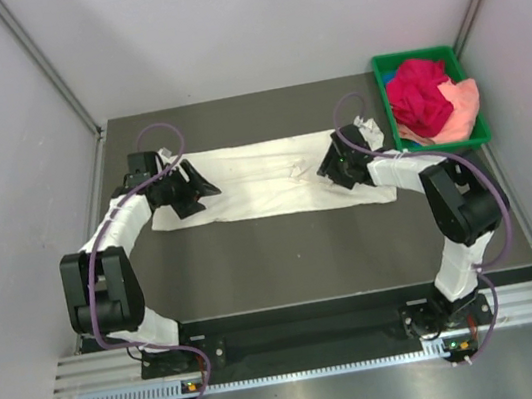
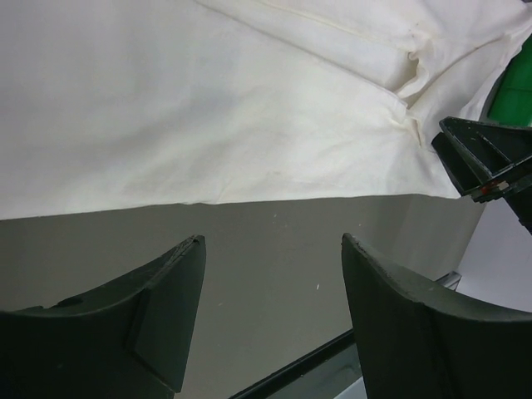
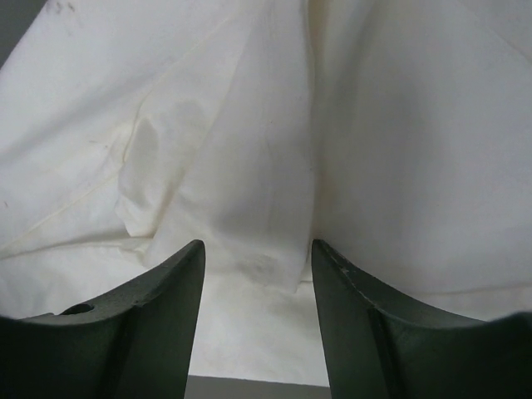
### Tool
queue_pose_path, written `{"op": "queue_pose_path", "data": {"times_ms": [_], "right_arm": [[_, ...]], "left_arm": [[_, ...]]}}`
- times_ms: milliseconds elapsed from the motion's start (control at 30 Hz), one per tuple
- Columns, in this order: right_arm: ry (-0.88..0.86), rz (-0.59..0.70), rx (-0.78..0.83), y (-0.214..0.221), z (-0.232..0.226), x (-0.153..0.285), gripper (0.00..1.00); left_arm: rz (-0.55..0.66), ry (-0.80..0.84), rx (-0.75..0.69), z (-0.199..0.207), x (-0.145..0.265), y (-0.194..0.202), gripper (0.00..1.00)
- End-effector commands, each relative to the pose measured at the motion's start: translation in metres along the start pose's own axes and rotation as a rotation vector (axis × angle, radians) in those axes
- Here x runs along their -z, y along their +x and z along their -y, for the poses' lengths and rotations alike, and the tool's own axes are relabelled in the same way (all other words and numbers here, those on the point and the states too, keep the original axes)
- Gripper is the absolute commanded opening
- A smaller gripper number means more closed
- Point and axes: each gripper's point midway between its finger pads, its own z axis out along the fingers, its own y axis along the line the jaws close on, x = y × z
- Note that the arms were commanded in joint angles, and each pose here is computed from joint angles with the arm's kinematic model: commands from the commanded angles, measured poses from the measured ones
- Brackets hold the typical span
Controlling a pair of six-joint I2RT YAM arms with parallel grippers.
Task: Fold and stack the t-shirts
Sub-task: Fold the tshirt
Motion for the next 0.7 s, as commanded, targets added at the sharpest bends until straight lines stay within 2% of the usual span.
{"op": "queue_pose_path", "data": {"times_ms": [0,200,367,500,667], "right_arm": [[-0.096,0.066,0.004,-0.017,-0.039,-0.004,0.54],[-0.293,0.133,0.082,-0.045,-0.104,-0.009,0.53],[-0.347,0.116,0.161,-0.049,-0.134,-0.002,0.53],[-0.313,0.08,0.17,-0.041,-0.124,-0.002,0.53],[-0.069,0.044,0.147,-0.042,-0.078,-0.007,0.5]], "left_arm": [[0.065,0.044,-0.045,0.016,0.011,-0.012,0.71],[0.076,0.036,-0.048,0.013,0.012,-0.01,0.71],[0.08,0.032,-0.05,0.012,0.013,-0.01,0.7],[0.086,0.033,-0.053,0.013,0.013,-0.012,0.7],[0.078,0.042,-0.045,0.013,0.011,-0.01,0.7]]}}
